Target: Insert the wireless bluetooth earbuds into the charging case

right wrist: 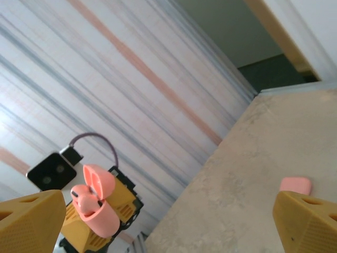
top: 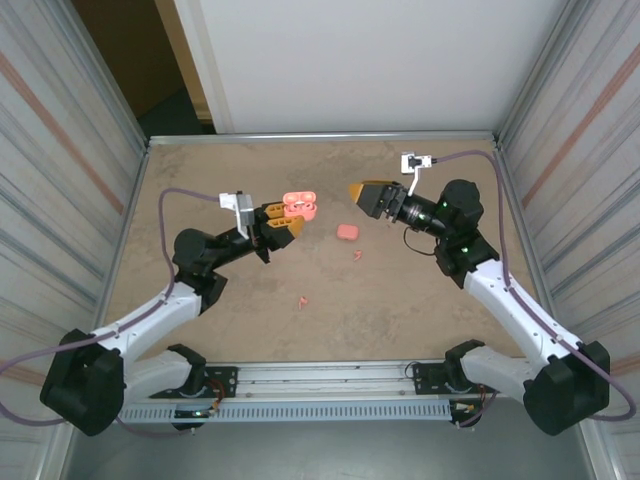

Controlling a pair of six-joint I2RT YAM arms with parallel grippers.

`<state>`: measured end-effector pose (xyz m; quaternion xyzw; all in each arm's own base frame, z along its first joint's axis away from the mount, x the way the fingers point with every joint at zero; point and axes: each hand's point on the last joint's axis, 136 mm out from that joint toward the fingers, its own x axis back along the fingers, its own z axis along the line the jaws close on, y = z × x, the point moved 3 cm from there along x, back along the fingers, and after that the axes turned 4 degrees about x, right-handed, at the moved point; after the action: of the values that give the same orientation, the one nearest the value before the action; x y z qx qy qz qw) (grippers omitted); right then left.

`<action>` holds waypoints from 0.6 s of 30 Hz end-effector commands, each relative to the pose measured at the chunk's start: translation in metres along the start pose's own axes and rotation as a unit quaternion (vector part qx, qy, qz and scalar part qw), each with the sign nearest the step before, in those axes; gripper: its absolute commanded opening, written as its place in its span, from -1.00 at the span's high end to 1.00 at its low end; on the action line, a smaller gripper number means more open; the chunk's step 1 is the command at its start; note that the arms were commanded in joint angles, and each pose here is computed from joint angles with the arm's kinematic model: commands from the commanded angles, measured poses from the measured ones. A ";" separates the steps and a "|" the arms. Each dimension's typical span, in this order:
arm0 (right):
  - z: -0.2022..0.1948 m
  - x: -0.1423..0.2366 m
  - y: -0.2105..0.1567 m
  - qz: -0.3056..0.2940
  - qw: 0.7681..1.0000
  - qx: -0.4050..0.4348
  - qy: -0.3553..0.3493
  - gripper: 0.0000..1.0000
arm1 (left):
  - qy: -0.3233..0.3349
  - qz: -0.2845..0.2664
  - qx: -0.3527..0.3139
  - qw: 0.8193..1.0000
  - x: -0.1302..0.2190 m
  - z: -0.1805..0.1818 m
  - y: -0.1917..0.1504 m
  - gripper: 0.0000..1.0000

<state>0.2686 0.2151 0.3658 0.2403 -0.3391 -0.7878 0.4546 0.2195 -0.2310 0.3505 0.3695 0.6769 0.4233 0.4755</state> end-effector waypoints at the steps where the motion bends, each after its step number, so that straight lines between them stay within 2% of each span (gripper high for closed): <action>1: 0.023 -0.008 0.002 0.011 0.999 0.007 0.053 -0.99 | -0.030 -0.027 -0.016 0.999 -0.007 -0.012 0.020 1.00; 18: 0.053 -0.027 -0.013 0.052 0.992 0.028 0.114 -0.99 | -0.048 -0.024 -0.004 0.999 -0.018 -0.011 0.014 1.00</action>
<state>0.2443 0.2567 0.3717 0.2805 -0.3131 -0.7385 0.5272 0.2229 -0.2441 0.3522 0.3840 0.6739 0.4046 0.4844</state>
